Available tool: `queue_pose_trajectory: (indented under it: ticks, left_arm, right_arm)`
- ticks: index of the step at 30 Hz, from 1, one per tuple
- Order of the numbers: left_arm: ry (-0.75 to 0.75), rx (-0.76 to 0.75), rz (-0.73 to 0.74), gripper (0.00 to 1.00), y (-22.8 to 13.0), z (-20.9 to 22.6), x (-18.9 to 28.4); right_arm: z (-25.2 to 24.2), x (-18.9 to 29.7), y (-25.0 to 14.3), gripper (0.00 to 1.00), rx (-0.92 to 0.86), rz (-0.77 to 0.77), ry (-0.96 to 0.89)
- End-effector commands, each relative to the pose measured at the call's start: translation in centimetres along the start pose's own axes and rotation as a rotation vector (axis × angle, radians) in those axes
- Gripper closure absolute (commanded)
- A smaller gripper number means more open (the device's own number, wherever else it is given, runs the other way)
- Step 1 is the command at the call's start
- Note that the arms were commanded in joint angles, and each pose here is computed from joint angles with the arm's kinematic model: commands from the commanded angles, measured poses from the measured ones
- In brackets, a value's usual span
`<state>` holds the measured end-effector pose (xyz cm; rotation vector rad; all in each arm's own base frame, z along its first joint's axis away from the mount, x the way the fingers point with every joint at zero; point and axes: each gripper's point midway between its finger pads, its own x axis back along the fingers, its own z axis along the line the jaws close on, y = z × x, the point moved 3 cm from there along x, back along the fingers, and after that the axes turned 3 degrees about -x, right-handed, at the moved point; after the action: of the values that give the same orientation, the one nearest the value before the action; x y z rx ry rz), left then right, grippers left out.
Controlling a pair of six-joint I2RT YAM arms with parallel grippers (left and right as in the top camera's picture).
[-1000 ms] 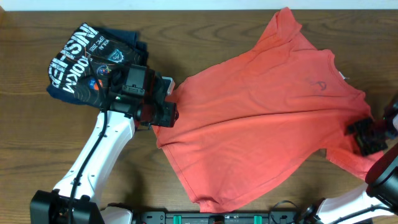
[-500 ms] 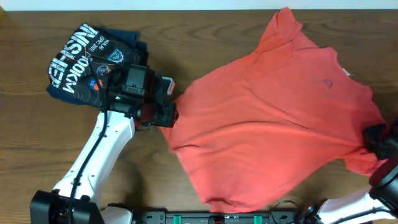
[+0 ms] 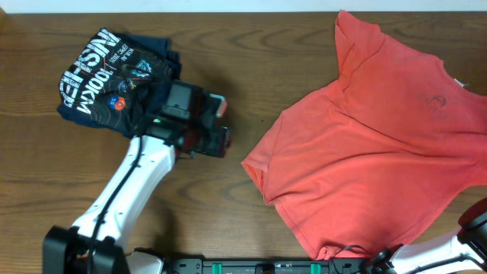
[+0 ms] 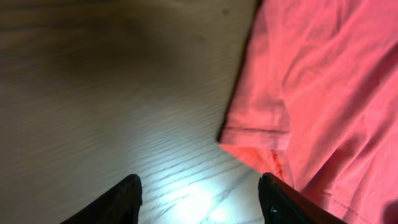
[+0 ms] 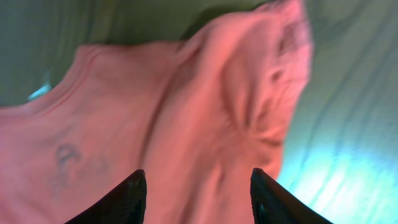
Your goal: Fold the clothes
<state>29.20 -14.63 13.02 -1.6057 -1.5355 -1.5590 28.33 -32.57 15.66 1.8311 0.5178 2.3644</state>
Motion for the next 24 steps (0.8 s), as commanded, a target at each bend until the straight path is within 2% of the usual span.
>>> queue_pose_trajectory:
  ticks: [1,6,10,21,24]
  left_arm:
    - [-0.02,-0.085,0.054,0.37,-0.1,-1.4,-2.6]
    - [-0.065,-0.249,0.093,0.37,-0.4,-4.7,-7.0]
    - [0.046,-0.337,0.095,0.38,-0.6,-5.5,-8.7]
    - [0.14,-0.461,0.162,0.43,-2.8,-7.4,-11.5]
    - [0.198,-0.477,0.17,0.5,-3.1,-7.2,-12.3]
  right_arm:
    - [2.4,1.1,-1.5,0.48,0.023,0.099,0.148]
    - [3.2,1.3,-4.2,0.48,0.045,0.206,0.159]
    - [3.8,1.4,-5.5,0.47,0.08,0.239,0.152]
    - [5.8,1.6,-7.2,0.46,0.144,0.254,0.164]
    - [5.9,1.6,-7.3,0.45,0.146,0.256,0.164]
